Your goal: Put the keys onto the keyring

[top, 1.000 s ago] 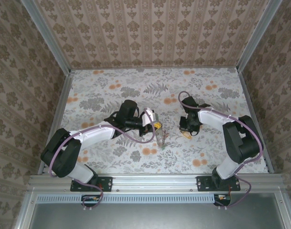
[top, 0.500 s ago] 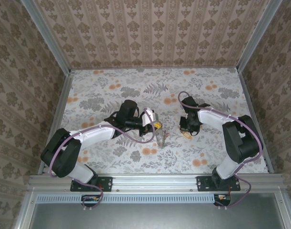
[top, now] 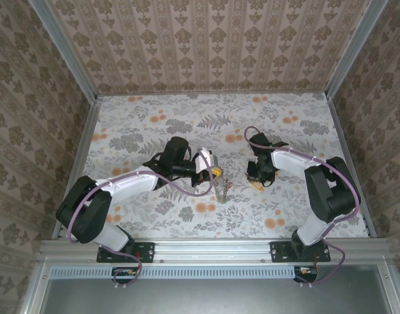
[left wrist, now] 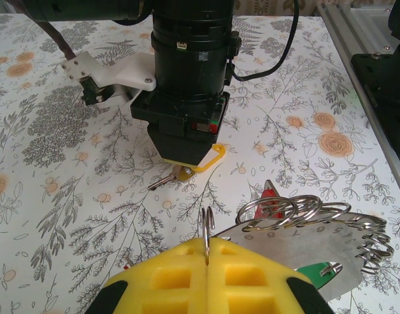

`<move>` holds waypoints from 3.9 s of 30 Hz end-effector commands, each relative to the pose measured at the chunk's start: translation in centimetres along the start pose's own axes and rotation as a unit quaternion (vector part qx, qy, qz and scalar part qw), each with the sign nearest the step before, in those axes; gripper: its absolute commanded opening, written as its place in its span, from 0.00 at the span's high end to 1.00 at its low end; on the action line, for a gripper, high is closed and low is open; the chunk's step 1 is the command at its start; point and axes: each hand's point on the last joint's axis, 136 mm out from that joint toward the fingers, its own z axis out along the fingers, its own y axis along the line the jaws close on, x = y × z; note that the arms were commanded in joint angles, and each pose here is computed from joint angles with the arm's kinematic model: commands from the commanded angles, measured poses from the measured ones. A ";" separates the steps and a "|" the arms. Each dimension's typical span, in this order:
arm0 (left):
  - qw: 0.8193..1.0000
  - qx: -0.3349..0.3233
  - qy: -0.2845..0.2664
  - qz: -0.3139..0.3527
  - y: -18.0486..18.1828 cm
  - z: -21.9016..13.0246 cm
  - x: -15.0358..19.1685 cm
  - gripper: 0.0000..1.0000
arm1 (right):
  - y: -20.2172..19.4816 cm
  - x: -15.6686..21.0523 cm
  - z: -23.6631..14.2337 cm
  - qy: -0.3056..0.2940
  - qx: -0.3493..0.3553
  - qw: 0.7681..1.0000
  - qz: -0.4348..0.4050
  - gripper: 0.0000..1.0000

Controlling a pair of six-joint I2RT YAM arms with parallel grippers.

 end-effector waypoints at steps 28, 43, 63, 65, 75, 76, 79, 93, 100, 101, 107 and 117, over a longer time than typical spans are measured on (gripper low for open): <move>0.999 -0.001 -0.023 0.035 0.4 -0.2 -2.3 1.00 | 0.4 -0.2 -1.1 -0.005 -0.004 1.000 -0.009 0.88; 0.999 -0.001 -0.023 0.035 0.4 -0.2 -2.4 1.00 | 0.5 -0.2 -1.3 -0.006 -0.007 1.000 -0.010 0.86; 0.999 -0.001 -0.021 0.033 0.3 -0.2 -2.2 1.00 | 0.4 0.0 -1.1 0.001 -0.003 1.000 -0.011 0.91; 0.999 -0.002 -0.021 0.033 0.4 -0.2 -2.3 1.00 | 0.4 0.0 -1.1 0.000 -0.004 1.000 -0.012 0.87; 0.999 0.000 -0.021 0.034 0.3 -0.2 -2.2 1.00 | 0.6 0.6 -0.5 0.022 -0.008 1.000 -0.017 0.72; 0.999 0.000 -0.022 0.034 0.3 -0.2 -2.3 1.00 | 0.6 0.7 -0.4 0.024 -0.007 1.000 -0.018 0.70; 0.999 0.000 -0.022 0.034 0.3 -0.2 -2.3 1.00 | 0.5 0.8 -0.2 0.025 -0.007 0.999 -0.019 0.64; 0.999 0.000 -0.021 0.034 0.3 -0.1 -2.3 1.00 | -1.3 1.2 1.0 0.045 0.092 0.994 -0.048 0.81; 0.999 0.000 -0.021 0.035 0.3 -0.1 -2.4 1.00 | -0.1 1.5 0.9 0.048 0.059 0.996 -0.049 0.67; 0.999 0.000 -0.021 0.035 0.3 -0.1 -2.4 1.00 | 0.2 1.5 1.0 0.048 0.048 0.997 -0.048 0.66; 0.999 0.000 -0.018 0.036 0.3 -0.2 -2.3 1.00 | 0.9 0.7 0.6 0.021 0.027 0.999 -0.027 0.62; 0.999 0.000 -0.014 0.037 0.2 -0.1 -2.0 1.00 | -0.2 0.1 -2.7 -0.010 0.037 0.999 -0.014 0.73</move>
